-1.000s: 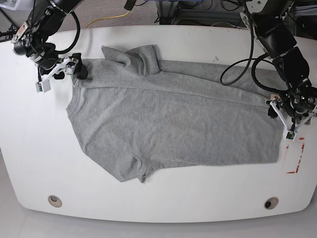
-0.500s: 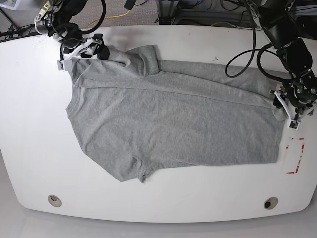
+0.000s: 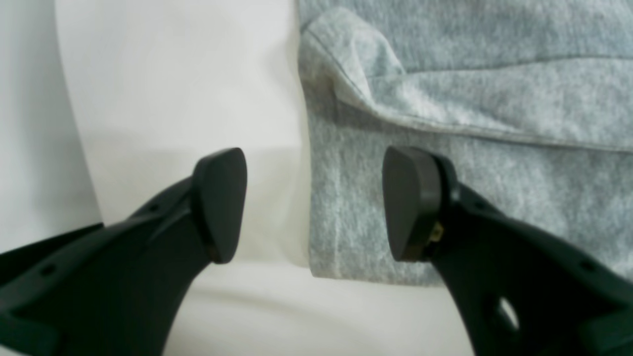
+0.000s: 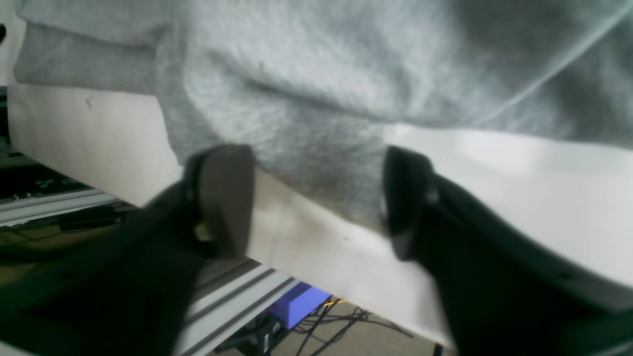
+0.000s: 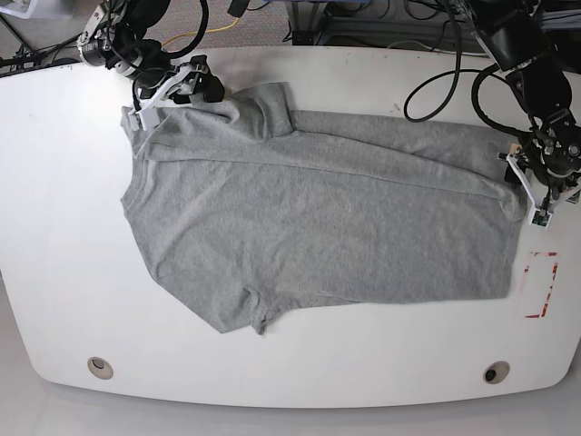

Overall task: Fold the T-shirt properly
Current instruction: 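Move the right gripper along the shirt's side and pinch the fabric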

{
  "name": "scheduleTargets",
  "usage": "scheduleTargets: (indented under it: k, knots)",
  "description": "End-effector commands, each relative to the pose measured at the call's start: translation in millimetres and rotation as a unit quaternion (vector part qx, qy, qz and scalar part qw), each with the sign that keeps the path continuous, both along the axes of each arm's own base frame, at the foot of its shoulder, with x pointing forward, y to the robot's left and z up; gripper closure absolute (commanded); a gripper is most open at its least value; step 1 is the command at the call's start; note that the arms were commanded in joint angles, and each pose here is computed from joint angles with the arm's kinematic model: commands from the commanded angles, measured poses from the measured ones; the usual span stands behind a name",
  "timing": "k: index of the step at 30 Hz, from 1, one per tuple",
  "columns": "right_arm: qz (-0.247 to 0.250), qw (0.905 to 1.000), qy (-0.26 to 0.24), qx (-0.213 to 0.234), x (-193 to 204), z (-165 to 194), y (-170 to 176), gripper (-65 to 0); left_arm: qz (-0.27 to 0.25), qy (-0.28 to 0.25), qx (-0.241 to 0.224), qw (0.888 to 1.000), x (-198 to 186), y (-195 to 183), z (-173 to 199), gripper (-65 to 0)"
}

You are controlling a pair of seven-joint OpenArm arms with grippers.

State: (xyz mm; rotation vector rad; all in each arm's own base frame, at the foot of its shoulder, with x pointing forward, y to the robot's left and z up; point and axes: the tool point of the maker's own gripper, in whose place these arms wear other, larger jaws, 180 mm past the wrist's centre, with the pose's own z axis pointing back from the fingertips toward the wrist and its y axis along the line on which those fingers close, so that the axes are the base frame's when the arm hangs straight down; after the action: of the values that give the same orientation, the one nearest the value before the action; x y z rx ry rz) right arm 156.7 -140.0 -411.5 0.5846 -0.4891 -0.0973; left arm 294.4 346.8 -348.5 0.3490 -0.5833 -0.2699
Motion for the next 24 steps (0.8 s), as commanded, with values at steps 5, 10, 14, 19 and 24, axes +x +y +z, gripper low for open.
scheduleTargets:
  k: [5,10,14,19,24]
  knots:
    - [0.003,0.9998,-0.019,-0.005,8,9,-3,-4.1,-0.001,-0.018,0.013,1.0,5,5,14,-39.2]
    - [0.007,0.999,-0.044,0.005,13,21,-8,-2.7,-0.002,-0.005,0.013,1.0,-4,5,6,-39.2]
    - [0.016,0.9964,-0.08,0.024,17,41,-8,0.0,-0.001,-0.003,0.012,1.0,-5,5,5,-39.2]
    - [0.03,0.9904,-0.132,0.03,30,68,-10,0.0,-0.001,-0.002,0.014,1.0,-6,6,4,-39.2]
    - [0.035,0.9835,-0.176,0.024,61,87,-18,0.0,0.0,-0.001,0.015,1.0,-6,6,4,-39.2]
